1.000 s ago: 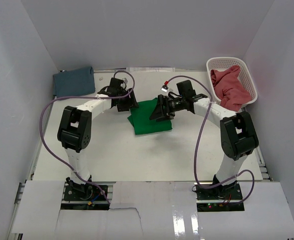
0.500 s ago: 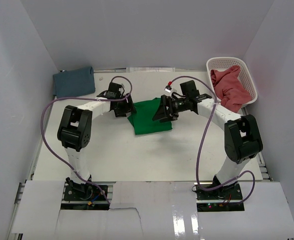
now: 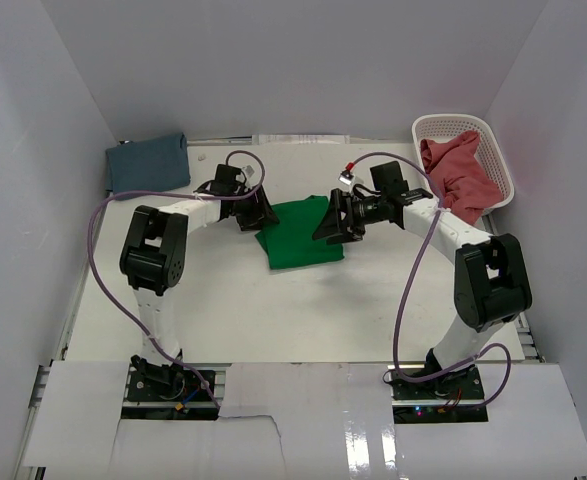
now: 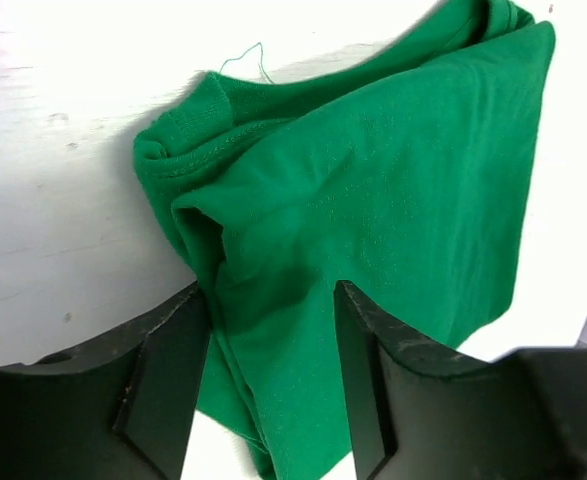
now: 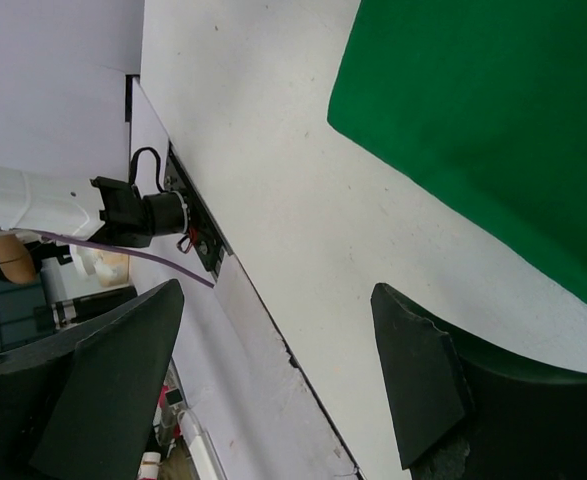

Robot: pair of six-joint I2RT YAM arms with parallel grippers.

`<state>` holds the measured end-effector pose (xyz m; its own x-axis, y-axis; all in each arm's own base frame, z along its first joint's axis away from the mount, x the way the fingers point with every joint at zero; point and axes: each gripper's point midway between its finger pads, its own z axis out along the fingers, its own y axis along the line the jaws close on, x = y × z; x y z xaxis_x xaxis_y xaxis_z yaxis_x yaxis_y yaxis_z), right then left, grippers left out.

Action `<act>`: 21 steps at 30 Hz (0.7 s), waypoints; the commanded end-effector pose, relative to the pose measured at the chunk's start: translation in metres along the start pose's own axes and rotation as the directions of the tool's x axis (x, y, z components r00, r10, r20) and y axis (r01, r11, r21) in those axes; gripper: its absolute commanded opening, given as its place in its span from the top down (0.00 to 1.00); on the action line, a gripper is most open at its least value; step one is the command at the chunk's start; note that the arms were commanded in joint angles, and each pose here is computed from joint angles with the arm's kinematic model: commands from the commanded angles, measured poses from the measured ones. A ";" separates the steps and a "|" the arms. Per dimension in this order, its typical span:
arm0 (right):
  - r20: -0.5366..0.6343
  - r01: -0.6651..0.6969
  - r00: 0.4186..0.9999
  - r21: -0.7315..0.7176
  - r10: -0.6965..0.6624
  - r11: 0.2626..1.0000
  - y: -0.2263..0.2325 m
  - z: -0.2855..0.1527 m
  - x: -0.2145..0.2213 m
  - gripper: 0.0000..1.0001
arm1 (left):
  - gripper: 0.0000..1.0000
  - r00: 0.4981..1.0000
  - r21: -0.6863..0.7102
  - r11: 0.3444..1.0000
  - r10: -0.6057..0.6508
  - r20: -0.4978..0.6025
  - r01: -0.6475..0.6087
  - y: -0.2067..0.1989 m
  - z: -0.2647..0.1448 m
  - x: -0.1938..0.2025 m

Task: Fold and stack the t-shirts

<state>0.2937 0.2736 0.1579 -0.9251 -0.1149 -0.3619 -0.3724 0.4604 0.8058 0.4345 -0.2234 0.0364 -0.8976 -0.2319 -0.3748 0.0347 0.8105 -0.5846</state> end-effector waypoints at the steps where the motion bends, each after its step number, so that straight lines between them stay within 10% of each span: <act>1: 0.026 0.043 0.999 -0.036 -0.042 0.998 0.017 -0.015 -0.004 0.18 | 0.39 0.992 -0.045 0.999 -0.028 -0.120 0.023 0.023 0.016 0.034; 7: 0.063 0.060 0.996 -0.046 -0.057 0.997 0.028 -0.033 -0.010 0.18 | 0.56 0.984 -0.047 0.998 -0.056 -0.172 0.049 0.030 0.022 0.050; 13: 0.085 0.059 0.995 -0.047 -0.054 0.997 0.029 -0.043 -0.013 0.18 | 0.99 0.978 -0.023 0.998 -0.061 -0.199 0.058 0.026 0.022 0.055; 21: 0.086 0.046 0.995 -0.047 -0.041 0.998 0.024 -0.046 -0.009 0.18 | 1.00 0.985 -0.051 0.999 0.002 -0.171 -0.011 0.023 0.016 0.027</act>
<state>0.2979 0.2479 0.1947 -0.9081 -0.0469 -0.4162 -0.3930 0.4391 0.8079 0.4286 -0.2366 0.0256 -0.9398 -0.1773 -0.2923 0.0527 0.7698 -0.6362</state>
